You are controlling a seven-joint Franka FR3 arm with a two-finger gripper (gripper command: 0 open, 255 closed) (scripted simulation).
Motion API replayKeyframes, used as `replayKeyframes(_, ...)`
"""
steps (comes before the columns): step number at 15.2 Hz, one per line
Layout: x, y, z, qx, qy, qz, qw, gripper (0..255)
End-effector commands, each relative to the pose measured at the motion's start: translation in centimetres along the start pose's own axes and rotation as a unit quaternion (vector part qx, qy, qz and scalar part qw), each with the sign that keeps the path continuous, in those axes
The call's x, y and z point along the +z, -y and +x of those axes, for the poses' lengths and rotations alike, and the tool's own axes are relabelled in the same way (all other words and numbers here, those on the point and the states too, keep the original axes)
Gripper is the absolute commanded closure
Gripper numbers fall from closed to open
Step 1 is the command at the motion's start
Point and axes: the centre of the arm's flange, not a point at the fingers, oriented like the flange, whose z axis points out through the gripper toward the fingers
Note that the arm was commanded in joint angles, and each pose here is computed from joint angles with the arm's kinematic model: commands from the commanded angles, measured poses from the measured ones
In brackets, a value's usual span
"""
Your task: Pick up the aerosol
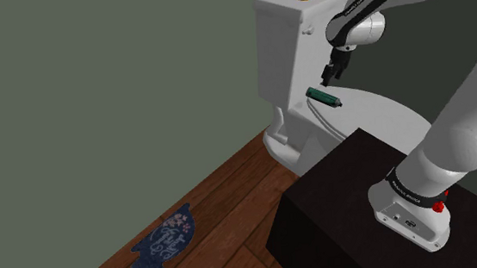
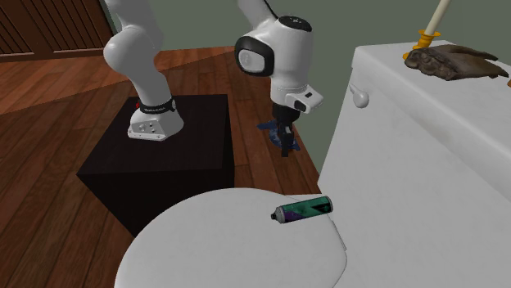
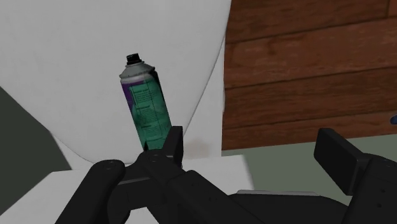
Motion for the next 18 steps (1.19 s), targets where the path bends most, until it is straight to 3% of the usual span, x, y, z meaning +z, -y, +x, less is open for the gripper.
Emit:
replayKeyframes(1,2.0,-1.7,0.9,0.000,0.001,-0.002,1.0000,0)
replayKeyframes(14,14.8,-11.3,6.4,-0.001,0.009,-0.014,0.9999,0)
replayKeyframes(18,16.9,-11.3,6.4,-0.001,0.009,-0.014,0.9999,0)
